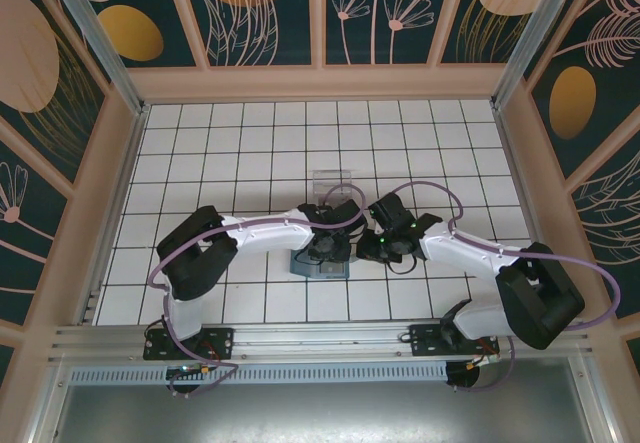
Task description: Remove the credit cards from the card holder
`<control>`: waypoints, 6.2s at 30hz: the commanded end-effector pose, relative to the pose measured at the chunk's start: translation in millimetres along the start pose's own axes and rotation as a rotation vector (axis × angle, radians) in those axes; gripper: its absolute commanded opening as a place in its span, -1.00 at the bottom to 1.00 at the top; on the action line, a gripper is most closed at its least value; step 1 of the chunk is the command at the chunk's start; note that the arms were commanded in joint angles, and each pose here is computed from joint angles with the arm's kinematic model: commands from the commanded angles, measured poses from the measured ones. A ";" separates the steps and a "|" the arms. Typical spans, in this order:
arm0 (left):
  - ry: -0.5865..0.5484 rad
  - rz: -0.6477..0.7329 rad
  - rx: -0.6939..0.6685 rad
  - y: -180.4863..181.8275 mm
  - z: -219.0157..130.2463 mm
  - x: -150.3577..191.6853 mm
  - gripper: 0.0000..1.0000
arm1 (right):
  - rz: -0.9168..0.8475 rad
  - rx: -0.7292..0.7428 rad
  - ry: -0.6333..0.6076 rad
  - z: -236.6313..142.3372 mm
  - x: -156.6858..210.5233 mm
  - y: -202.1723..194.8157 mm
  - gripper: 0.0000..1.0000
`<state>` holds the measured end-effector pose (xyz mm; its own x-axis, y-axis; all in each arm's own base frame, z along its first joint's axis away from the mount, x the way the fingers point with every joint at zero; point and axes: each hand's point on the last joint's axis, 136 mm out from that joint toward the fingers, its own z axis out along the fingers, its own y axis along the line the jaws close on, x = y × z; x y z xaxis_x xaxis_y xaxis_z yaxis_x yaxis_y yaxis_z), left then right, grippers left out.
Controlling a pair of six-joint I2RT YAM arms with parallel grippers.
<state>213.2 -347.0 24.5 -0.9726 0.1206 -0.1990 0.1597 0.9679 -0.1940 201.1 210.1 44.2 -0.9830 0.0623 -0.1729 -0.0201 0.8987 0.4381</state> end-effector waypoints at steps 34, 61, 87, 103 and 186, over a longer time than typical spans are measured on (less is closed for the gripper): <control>-0.096 -0.014 -0.086 17.6 -38.0 -14.3 -0.54 | -0.015 -0.012 -0.055 -20.7 -14.5 11.1 -0.55; -0.025 -0.029 -0.170 28.0 5.5 -0.5 -0.17 | -0.007 -0.007 -0.053 -19.5 -10.3 5.6 -0.55; -0.131 -0.066 0.077 -6.3 -25.6 -14.7 -0.65 | 0.000 -0.011 -0.091 -34.3 -18.1 11.2 -0.56; -0.192 -0.145 0.166 13.9 -44.6 -7.1 -0.60 | -0.025 -0.050 -0.087 -43.2 -26.3 47.3 -0.56; -0.039 -0.207 0.205 41.8 -8.4 13.7 -0.45 | -0.049 0.091 0.132 42.4 9.5 9.9 -0.55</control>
<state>209.2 -312.2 33.7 -0.9782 -0.0950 -0.1845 0.0017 0.8855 -0.4646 206.3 246.2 22.4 -0.9944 -0.0263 -0.1022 -0.0629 0.9251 0.3746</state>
